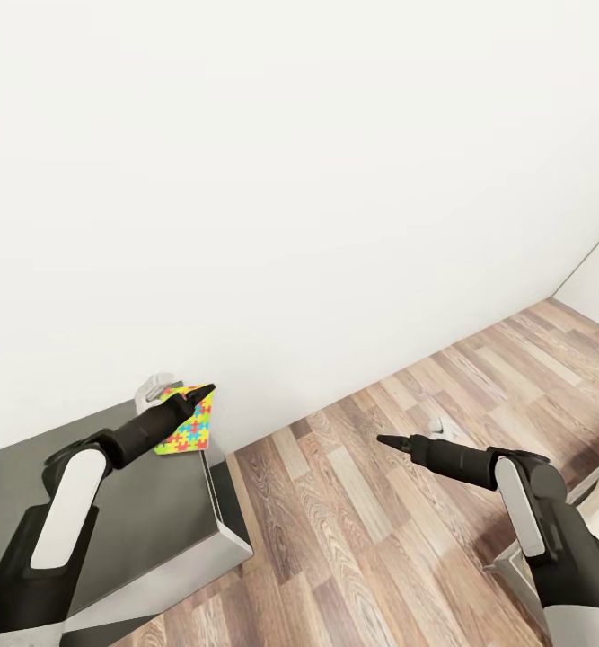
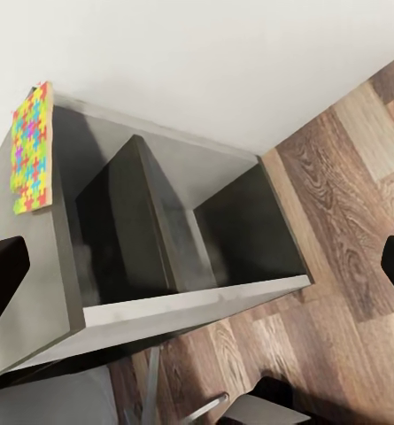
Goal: Put all the toys in the child's room - the three board games (two on the bed and one on the table), the two jigsaw puzzles on the table, and the tennis ball on the table - inside the toy box on the table in the child's room.
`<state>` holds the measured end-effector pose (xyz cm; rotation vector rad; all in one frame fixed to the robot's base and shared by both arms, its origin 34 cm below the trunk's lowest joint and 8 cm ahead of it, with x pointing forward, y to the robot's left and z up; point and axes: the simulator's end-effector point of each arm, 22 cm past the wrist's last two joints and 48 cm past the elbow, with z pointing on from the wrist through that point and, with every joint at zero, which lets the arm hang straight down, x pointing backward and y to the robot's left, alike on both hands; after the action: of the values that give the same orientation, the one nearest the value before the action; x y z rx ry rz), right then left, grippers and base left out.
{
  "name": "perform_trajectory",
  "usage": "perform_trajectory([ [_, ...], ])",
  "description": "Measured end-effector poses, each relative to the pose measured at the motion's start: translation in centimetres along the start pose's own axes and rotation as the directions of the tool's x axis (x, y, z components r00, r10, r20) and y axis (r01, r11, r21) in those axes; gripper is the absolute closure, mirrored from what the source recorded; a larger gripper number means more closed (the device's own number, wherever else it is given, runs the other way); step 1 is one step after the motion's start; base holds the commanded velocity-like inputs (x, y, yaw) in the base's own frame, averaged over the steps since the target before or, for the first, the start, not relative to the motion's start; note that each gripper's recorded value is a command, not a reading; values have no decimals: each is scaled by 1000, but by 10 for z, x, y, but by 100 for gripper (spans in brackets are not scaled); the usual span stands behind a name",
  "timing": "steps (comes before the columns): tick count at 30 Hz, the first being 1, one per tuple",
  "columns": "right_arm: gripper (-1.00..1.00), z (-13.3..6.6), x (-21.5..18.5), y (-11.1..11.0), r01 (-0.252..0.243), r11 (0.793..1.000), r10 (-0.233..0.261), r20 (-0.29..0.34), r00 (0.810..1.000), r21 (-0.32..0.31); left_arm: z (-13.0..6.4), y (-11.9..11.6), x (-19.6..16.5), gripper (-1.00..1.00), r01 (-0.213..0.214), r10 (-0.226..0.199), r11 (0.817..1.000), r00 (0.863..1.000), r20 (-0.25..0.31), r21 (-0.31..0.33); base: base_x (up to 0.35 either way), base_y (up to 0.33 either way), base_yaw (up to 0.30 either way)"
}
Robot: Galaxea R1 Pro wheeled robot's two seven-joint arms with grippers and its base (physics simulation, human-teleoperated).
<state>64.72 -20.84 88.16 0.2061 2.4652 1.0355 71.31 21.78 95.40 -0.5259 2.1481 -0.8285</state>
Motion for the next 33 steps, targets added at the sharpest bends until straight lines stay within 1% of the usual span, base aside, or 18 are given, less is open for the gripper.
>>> perform_trajectory([
  [2,-100,3,3,-5,-16,1000,16,-10,1000,4,3,-7,2,-100,7,-7,1000,1000,-4,14,0,0,0],
  [3,-100,3,3,-5,-17,1000,17,-10,1000,3,3,-7,2,-100,6,-6,1000,1000,-4,14,0,0,0],
  [5,-100,9,11,-15,-54,999,54,-34,998,11,5,-13,4,-100,12,-12,1000,1000,-11,25,0,0,0],
  [6,-100,9,11,-15,-55,998,55,-34,998,10,5,-13,4,-100,12,-12,1000,1000,-11,25,0,0,0],
  [8,-100,17,13,-25,-95,995,96,-56,994,15,6,-18,6,-100,17,-16,999,1000,-17,37,0,0,0],
  [9,-100,17,13,-24,-96,995,97,-56,994,14,6,-18,6,-100,17,-16,999,1000,-17,37,0,0,0],
  [11,-100,26,14,-32,-134,991,135,-77,988,18,7,-23,7,-100,25,-24,998,999,-22,56,0,0,0],
  [12,-100,26,14,-32,-135,991,136,-77,988,17,7,-23,7,-100,25,-24,998,999,-22,56,0,0,0],
  [13,-100,29,14,-35,-150,989,151,-86,985,19,7,-26,7,-100,33,-32,997,999,-24,69,0,0,0],
  [14,-100,29,14,-35,-150,988,151,-86,985,18,7,-26,7,-100,33,-32,997,999,-24,69,0,0,0],
  [16,-100,34,13,-39,-169,985,170,-91,981,19,6,-33,7,-100,55,-52,994,998,-32,99,0,0,0],
  [17,-100,34,13,-39,-169,985,170,-91,981,19,6,-33,7,-100,55,-52,994,998,-32,99,0,0,0],
  [18,-100,36,12,-41,-173,985,175,-90,981,19,5,-36,6,-100,69,-65,991,997,-37,115,0,0,0],
  [19,-100,36,12,-41,-174,985,175,-90,980,19,5,-36,6,-100,69,-65,991,997,-37,116,0,0,0],
  [21,-100,38,9,-44,-177,984,178,-84,980,20,2,-40,4,-100,96,-91,985,995,-43,142,0,0,0],
  [24,-100,39,8,-45,-178,984,179,-81,981,20,1,-40,2,-100,108,-102,982,994,-44,152,0,0,0],
  [26,-100,39,6,-47,-179,984,180,-74,981,20,-2,-42,-1,-100,125,-119,978,992,-47,169,0,0,0],
  [33,-100,40,3,-49,-182,983,183,-66,981,19,-4,-45,-3,-100,148,-141,970,989,-51,191,0,0,0],
])
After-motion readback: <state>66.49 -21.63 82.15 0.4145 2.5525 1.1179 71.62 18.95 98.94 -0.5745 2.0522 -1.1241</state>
